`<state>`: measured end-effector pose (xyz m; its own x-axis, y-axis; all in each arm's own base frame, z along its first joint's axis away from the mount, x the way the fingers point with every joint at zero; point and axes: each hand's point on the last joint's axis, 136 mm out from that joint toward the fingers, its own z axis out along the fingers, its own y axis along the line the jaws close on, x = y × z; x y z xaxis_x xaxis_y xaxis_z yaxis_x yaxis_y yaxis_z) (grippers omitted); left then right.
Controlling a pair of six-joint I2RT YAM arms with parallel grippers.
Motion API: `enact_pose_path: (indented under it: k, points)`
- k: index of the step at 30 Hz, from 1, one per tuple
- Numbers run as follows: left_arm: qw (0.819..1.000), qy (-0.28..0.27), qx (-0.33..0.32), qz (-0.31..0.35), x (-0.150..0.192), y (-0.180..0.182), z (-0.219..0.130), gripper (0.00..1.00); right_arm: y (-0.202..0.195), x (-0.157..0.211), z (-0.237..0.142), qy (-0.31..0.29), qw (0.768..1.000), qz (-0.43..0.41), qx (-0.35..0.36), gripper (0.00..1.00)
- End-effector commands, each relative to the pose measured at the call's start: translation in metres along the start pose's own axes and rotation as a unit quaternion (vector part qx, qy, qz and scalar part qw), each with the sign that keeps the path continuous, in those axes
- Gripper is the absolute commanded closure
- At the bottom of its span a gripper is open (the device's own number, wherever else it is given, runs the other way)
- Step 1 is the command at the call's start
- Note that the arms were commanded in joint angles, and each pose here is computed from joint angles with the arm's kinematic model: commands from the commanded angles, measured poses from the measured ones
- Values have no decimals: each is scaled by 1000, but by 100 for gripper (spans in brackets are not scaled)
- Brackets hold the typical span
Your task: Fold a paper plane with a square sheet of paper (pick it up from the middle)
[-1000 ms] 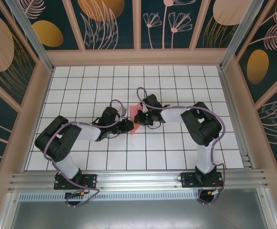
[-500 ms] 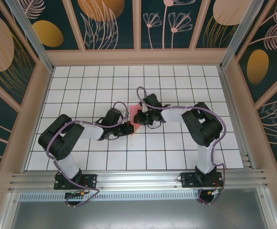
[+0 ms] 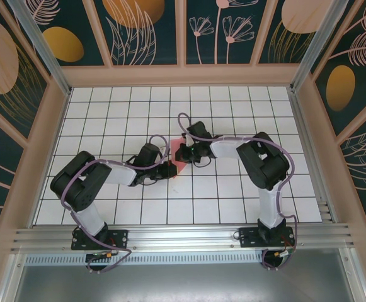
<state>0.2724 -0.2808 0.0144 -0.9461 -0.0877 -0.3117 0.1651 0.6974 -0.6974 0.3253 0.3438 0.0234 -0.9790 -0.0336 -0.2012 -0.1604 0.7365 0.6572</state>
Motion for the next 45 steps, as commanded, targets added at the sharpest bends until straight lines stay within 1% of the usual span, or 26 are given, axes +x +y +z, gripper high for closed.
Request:
enact_pose_path:
  k: [1, 4, 6, 7, 10, 13, 14, 16, 18, 22, 24, 26, 27, 30, 31, 35, 39, 42, 45]
  points:
    - [994, 54, -88, -37, 43, 52, -2, 100, -19, -31, -5, -30, 999, 3, 26, 93]
    - [994, 55, -88, -36, 44, 53, -2, 100, -31, -51, -8, -48, 998, 14, 35, 93]
    - [994, 55, -87, -36, 44, 53, -2, 100, -33, -57, -5, -51, 998, 15, 43, 93]
    - [994, 54, -85, -35, 43, 52, -2, 100, -44, -68, -9, -59, 997, 25, 49, 93]
    - [995, 49, -81, -33, 40, 49, -3, 100, -54, -82, -11, -68, 995, 30, 62, 93]
    - [997, 35, -71, -25, 30, 39, -6, 100, -48, -91, -22, -82, 994, 18, 70, 92]
    - [997, 28, -67, -22, 24, 34, -7, 98, -42, -94, -29, -90, 994, 12, 68, 90]
    - [999, 0, -48, -11, 6, 15, -13, 92, -34, -95, -43, -106, 992, 4, 69, 86]
    - [999, -27, -34, -6, -10, -1, -20, 82, -27, -91, -57, -122, 990, 0, 69, 79]
    - [995, -99, -10, -9, -42, -23, -41, 61, -18, -69, -78, -150, 986, 3, 68, 61]
    - [992, -125, -6, -16, -50, -24, -51, 50, -16, -55, -82, -158, 985, 2, 71, 53]
    - [989, -143, -15, -21, -54, -19, -59, 42, -12, -41, -84, -164, 984, 2, 73, 44]
    - [988, -151, -18, -22, -56, -16, -64, 38, -11, -36, -83, -166, 983, 2, 74, 41]
    - [983, -177, -36, -26, -58, -3, -77, 21, -5, -23, -80, -169, 983, 5, 64, 35]
    - [981, -186, -42, -25, -58, 1, -82, 15, -3, -20, -77, -167, 984, 7, 60, 34]
    - [975, -212, -57, -24, -58, 10, -97, 2, -1, -14, -62, -147, 988, 27, 39, 33]
    - [973, -223, -55, -28, -58, 14, -102, 1, 1, -11, -50, -130, 991, 37, 22, 35]
    - [974, -216, -49, -42, -58, 15, -97, 1, 3, -9, -41, -117, 992, 40, 12, 39]
    - [978, -200, -35, -55, -56, 15, -88, 2, 4, -10, -34, -109, 993, 41, 5, 45]
